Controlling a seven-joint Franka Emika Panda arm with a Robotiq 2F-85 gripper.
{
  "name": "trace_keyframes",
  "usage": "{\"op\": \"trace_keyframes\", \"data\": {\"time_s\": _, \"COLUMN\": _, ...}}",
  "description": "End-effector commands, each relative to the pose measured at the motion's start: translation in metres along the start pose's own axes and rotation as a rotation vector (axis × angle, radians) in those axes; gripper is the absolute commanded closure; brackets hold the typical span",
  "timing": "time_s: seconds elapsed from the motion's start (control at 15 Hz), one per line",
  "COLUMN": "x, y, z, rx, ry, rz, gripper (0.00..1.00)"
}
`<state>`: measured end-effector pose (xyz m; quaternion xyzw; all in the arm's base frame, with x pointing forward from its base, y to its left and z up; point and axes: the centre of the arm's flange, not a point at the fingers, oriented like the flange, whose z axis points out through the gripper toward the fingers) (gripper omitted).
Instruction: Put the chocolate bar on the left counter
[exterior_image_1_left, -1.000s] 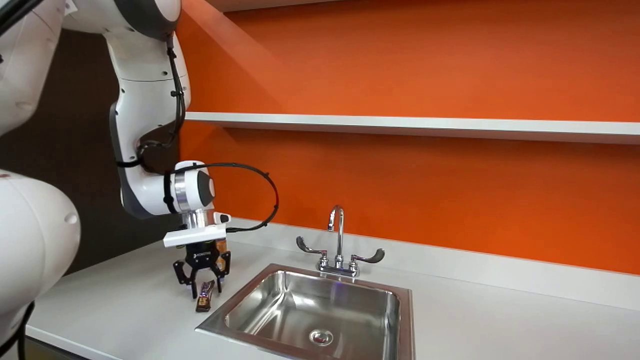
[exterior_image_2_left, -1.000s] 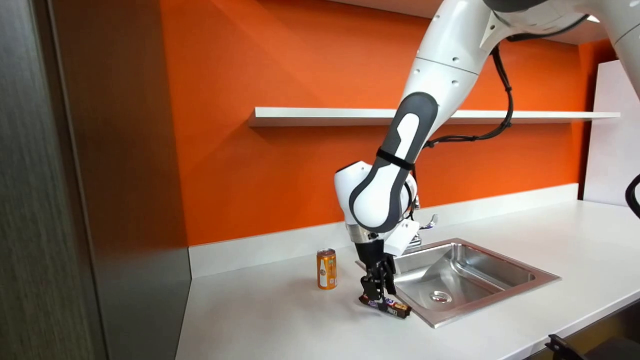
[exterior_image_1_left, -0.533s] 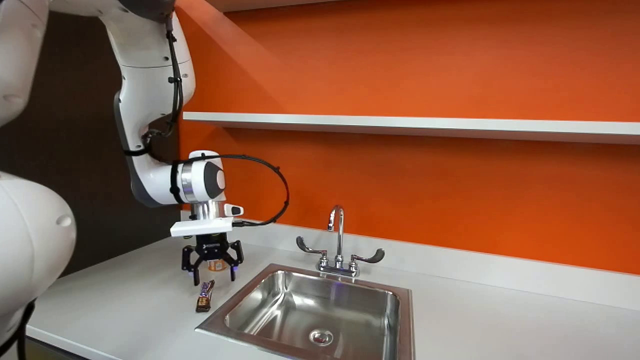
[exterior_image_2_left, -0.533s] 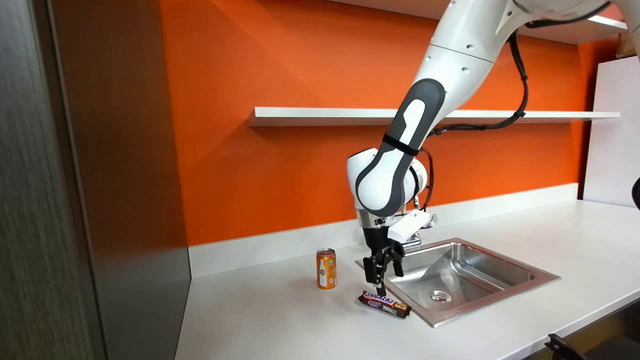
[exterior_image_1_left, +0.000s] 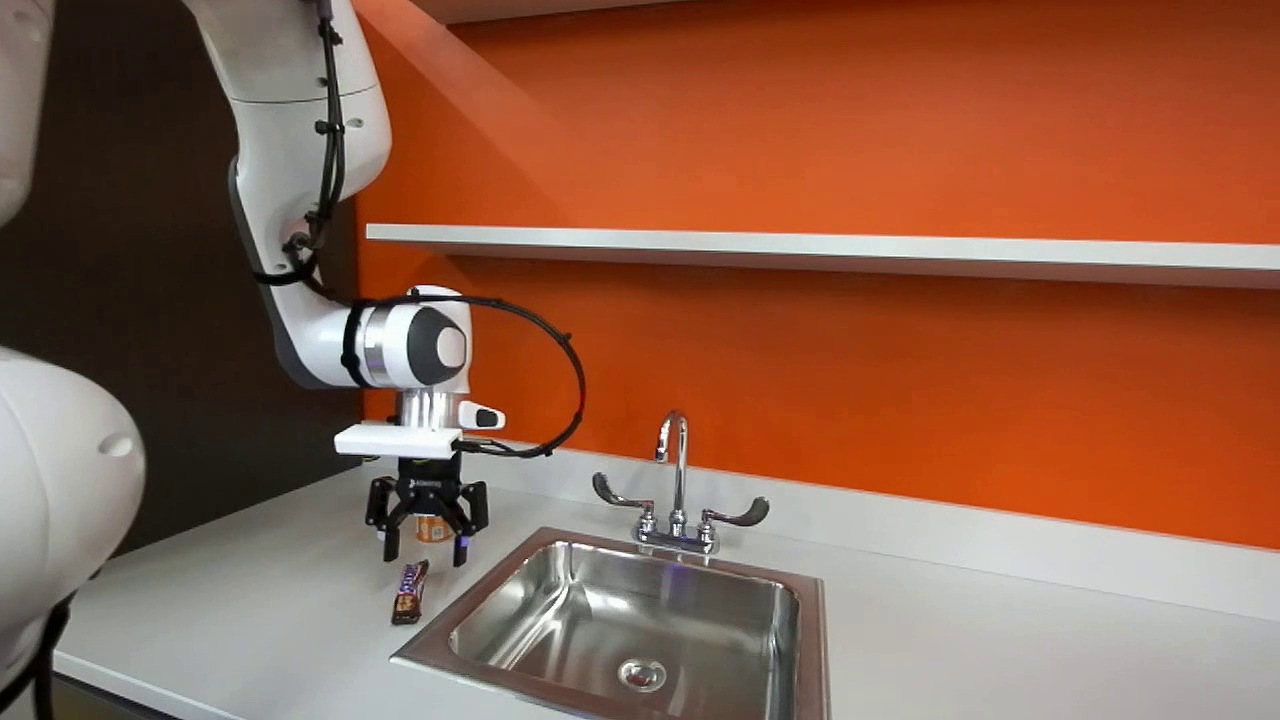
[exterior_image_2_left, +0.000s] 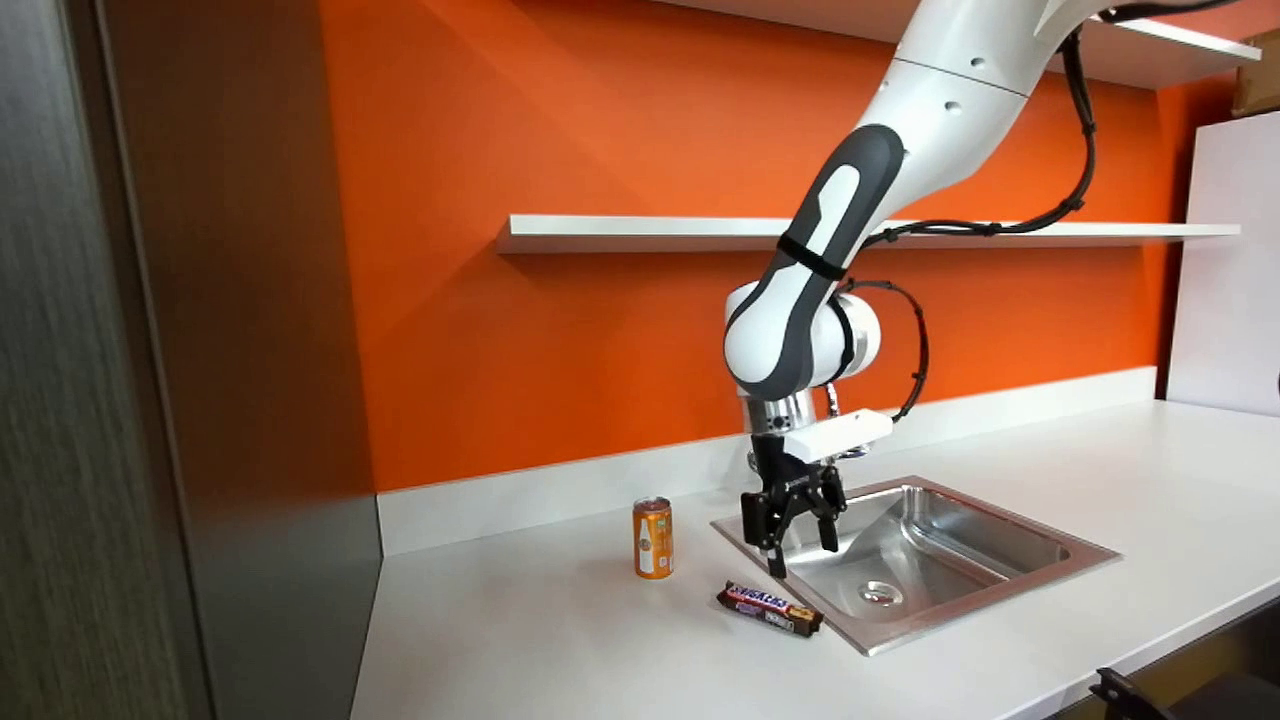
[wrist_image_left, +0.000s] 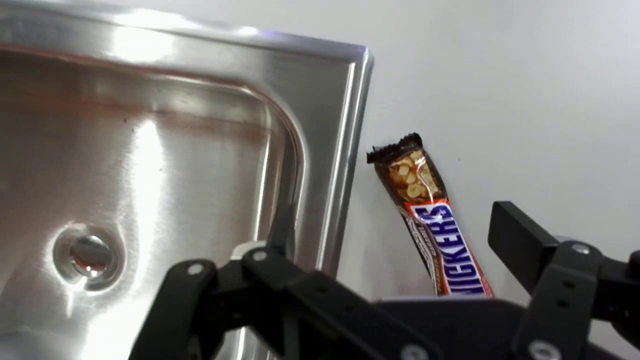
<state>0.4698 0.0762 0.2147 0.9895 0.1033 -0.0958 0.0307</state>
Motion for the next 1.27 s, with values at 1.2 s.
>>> {"op": "trace_keyframes", "data": {"time_s": 1.2, "x": -0.058, "y": 0.004, "z": 0.002, "rx": -0.008, "ry": -0.112, "rz": 0.221, "gripper": 0.0}}
